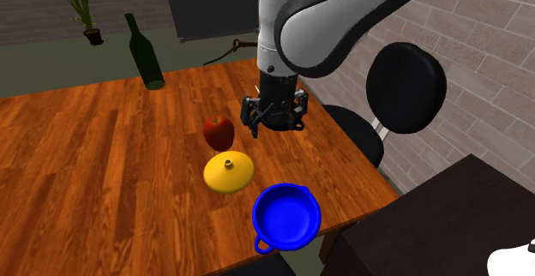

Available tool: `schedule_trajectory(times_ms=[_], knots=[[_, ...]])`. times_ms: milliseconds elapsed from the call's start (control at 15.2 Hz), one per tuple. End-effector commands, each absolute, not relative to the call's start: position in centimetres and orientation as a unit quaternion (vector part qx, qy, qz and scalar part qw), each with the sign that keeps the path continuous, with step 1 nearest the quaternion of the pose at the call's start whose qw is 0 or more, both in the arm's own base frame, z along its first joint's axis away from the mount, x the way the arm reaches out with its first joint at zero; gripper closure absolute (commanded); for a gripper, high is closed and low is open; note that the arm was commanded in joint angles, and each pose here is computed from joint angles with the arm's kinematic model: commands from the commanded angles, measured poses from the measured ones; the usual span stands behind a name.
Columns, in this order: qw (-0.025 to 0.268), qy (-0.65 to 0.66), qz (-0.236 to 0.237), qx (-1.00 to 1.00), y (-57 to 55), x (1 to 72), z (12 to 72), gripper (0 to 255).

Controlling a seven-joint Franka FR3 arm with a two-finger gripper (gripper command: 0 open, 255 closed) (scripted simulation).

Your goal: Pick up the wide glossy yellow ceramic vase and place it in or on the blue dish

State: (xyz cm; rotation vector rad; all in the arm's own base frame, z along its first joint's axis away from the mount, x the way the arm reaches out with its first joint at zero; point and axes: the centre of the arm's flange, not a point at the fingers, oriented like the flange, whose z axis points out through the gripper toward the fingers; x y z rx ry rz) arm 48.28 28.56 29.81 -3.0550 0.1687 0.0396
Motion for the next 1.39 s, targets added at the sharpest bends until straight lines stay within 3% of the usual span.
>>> schedule_trajectory(times_ms=[0,660,1320], knots=[[0.039,0.056,0.011,-0.998,30.3,49.4,27.7,0],[0.031,0.060,0.002,-0.998,38.2,55.7,19.2,0],[0.030,0.060,0.002,-0.998,38.7,56.0,14.9,0]])
